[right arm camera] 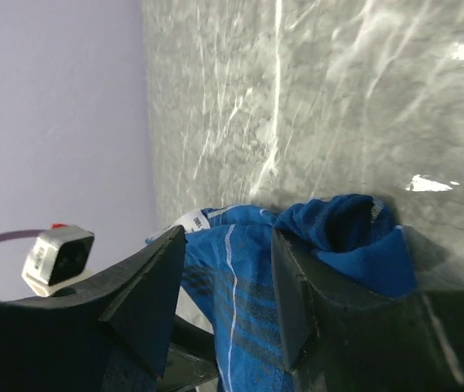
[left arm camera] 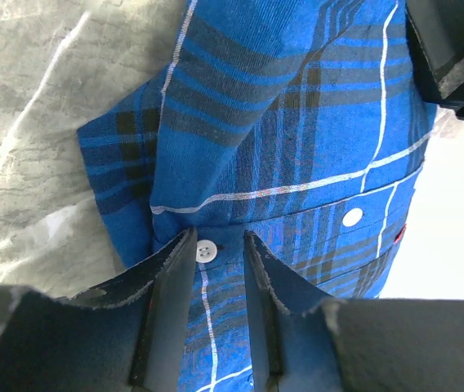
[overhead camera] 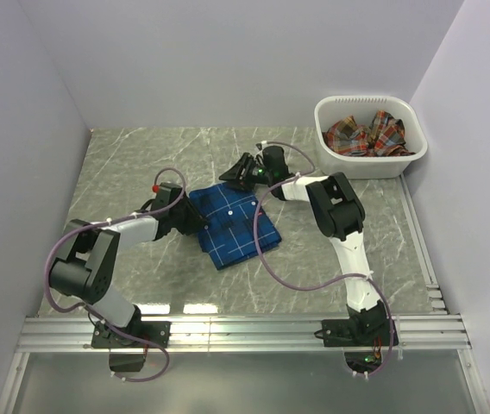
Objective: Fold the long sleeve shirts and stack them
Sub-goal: Fold the shirt
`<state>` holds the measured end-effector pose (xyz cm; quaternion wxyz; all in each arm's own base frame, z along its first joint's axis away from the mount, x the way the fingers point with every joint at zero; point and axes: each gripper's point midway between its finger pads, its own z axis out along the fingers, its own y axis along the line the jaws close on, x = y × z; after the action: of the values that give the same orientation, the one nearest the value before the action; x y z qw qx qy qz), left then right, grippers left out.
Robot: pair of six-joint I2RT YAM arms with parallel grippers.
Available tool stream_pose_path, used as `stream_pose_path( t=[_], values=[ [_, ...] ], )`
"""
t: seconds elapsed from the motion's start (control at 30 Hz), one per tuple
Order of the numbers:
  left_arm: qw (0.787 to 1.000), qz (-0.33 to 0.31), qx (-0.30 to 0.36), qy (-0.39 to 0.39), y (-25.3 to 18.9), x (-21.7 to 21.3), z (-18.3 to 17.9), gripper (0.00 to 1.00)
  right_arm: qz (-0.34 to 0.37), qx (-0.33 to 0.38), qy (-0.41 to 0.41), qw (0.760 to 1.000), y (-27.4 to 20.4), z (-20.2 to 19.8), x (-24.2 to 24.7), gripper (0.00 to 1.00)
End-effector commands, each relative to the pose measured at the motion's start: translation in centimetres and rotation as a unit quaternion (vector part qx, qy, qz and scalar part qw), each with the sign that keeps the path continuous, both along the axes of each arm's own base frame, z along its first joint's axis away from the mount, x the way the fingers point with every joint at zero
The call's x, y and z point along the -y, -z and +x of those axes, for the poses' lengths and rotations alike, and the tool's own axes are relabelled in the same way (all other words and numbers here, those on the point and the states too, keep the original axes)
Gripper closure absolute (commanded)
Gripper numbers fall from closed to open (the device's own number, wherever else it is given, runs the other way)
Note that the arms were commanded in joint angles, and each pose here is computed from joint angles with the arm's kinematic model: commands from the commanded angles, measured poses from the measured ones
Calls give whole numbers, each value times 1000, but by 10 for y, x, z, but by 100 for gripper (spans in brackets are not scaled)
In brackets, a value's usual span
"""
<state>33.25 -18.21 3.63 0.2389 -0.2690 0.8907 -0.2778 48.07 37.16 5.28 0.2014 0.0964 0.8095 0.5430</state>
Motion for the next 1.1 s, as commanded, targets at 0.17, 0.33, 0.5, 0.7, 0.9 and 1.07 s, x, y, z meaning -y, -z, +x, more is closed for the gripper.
stream_pose_path(
  t=[0.17,0.33,0.5,0.7,0.9,1.07],
  values=[
    [1000,11,17,-7,-30,-11,-2,62,-59,64,30,996,-40,15,35,44],
    [997,37,71,-18,-78,-18,31,61,-94,102,8,990,-82,-28,59,44],
    [994,32,101,-13,-101,-9,73,64,-128,97,-19,987,-85,-83,84,48],
    [996,31,77,-11,-72,3,114,74,-141,37,-36,989,-39,-137,105,54],
    [997,56,31,-33,-17,-12,132,81,-150,-30,-24,988,12,-168,125,56],
    [997,62,6,-39,14,-26,144,82,-173,-46,-25,983,28,-184,135,56]
  ],
)
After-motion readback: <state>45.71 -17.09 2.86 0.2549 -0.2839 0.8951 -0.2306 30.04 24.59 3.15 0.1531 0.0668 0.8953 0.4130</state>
